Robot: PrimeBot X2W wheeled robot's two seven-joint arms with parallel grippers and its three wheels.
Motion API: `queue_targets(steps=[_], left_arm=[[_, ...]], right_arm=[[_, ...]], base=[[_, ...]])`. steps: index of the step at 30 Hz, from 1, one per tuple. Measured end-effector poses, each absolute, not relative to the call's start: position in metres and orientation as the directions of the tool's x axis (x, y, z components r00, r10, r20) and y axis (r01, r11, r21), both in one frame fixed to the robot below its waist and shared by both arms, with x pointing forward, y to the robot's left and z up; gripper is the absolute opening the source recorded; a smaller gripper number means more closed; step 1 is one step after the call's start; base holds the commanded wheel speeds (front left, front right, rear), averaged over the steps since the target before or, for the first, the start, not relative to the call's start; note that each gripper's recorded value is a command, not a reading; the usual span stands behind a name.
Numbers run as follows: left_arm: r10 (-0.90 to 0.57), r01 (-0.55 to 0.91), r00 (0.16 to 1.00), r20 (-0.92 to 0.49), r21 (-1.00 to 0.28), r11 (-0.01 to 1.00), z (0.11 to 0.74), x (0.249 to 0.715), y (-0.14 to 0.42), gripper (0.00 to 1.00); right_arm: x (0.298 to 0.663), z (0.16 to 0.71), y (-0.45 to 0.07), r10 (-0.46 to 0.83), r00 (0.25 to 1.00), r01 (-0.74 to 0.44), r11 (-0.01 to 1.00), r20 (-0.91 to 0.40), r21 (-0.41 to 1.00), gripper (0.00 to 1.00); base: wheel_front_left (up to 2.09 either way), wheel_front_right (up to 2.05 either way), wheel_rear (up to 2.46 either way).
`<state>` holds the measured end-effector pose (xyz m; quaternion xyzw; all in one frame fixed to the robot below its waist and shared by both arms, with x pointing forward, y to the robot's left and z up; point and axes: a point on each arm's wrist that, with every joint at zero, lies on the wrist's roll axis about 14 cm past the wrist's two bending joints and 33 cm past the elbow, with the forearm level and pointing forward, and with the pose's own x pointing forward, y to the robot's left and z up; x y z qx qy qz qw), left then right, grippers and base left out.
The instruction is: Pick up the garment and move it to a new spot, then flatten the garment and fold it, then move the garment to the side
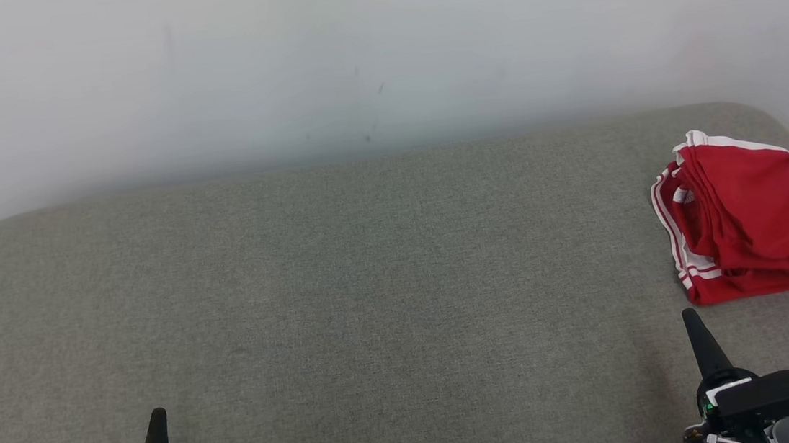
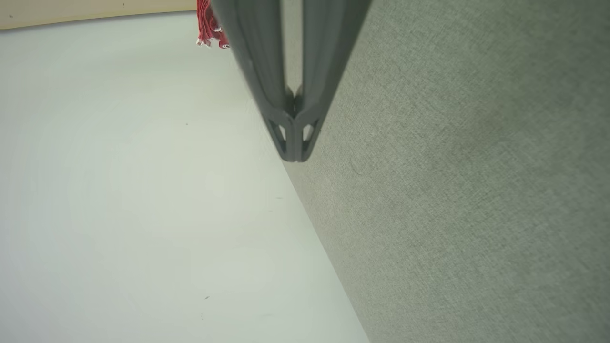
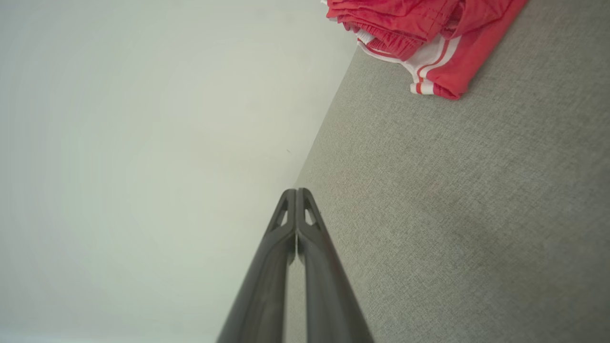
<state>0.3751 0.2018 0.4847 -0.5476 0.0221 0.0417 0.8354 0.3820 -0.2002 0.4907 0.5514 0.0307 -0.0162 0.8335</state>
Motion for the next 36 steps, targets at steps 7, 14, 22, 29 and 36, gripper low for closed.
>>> queue_targets(steps=[7, 14, 22, 29, 36], left_arm=[[0.038, -0.079, 0.997, -0.071, -0.938, 0.337, 0.488, 0.377, 0.201, 0.00], [0.031, -0.068, 0.998, -0.062, -0.958, 0.279, 0.491, 0.379, 0.201, 0.00], [0.024, -0.060, 0.998, -0.056, -0.975, 0.216, 0.493, 0.381, 0.201, 0.00], [0.017, -0.052, 0.999, -0.050, -0.985, 0.162, 0.494, 0.382, 0.200, 0.00], [0.010, -0.038, 0.999, -0.037, -0.994, 0.104, 0.498, 0.385, 0.200, 0.00]], right_arm=[[0.384, 0.494, -0.200, 0.007, 0.998, 0.053, 0.331, -0.059, 0.942, 0.00], [0.385, 0.496, -0.200, 0.004, 0.999, 0.046, 0.272, -0.049, 0.961, 0.00], [0.386, 0.499, -0.200, 0.004, 0.999, 0.037, 0.210, -0.039, 0.977, 0.00], [0.387, 0.501, -0.200, 0.004, 1.000, 0.029, 0.162, -0.030, 0.986, 0.00], [0.388, 0.503, -0.200, 0.002, 1.000, 0.020, 0.105, -0.020, 0.994, 0.00]], base=[[0.00, 0.00, 0.00], [0.00, 0.00, 0.00], [0.00, 0.00, 0.00], [0.00, 0.00, 0.00], [0.00, 0.00, 0.00]])
